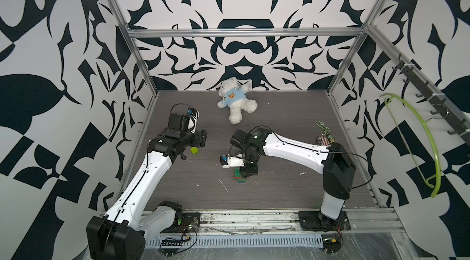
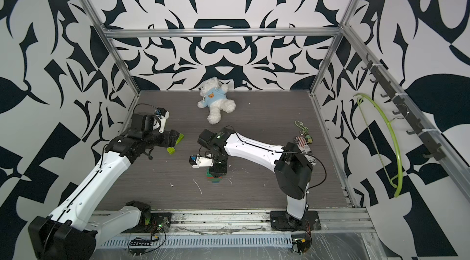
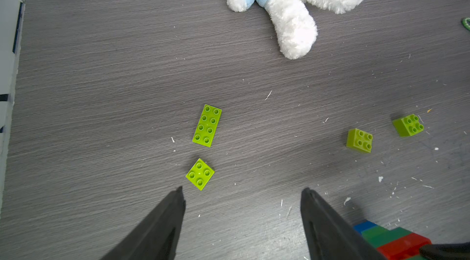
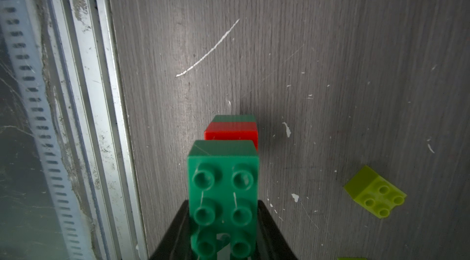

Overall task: Assemble a carrot with lego
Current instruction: Assemble the lego brick with the lego brick.

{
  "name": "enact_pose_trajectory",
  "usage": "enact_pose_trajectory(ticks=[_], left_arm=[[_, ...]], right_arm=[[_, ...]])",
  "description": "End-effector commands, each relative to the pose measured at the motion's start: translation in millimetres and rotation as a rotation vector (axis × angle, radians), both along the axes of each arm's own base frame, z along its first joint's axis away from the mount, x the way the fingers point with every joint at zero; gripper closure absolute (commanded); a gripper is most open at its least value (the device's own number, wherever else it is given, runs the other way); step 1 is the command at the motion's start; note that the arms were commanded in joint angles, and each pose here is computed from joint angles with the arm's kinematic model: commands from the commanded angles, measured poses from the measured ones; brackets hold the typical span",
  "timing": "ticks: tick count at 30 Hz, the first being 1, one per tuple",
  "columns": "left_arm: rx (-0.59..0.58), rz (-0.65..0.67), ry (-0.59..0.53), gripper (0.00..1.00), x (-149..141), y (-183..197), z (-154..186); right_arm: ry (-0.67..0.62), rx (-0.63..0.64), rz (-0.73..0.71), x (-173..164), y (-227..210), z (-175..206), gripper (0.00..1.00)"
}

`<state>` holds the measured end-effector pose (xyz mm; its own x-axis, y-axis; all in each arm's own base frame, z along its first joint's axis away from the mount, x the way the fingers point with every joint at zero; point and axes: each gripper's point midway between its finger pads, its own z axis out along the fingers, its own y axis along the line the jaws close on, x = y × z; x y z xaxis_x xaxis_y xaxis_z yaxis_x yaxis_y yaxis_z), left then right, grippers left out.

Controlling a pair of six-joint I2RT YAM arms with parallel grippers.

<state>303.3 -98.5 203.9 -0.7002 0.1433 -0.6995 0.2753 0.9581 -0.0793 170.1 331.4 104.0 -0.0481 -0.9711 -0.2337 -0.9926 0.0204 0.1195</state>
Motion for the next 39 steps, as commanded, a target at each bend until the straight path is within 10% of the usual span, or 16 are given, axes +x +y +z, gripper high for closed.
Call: enact_pose_trajectory(ticks=[1,39], left_arm=[[0.004,-0.013,0.018,0.21,-2,-1,-8],[-0.01,-0.039,0.043,0.21,-4,-5,-13]], right_arm=[[-0.021,0.009,-0.017,2,5,8,0.72],[-0.042,0.001,0.022,-3,-6,4,0.73]])
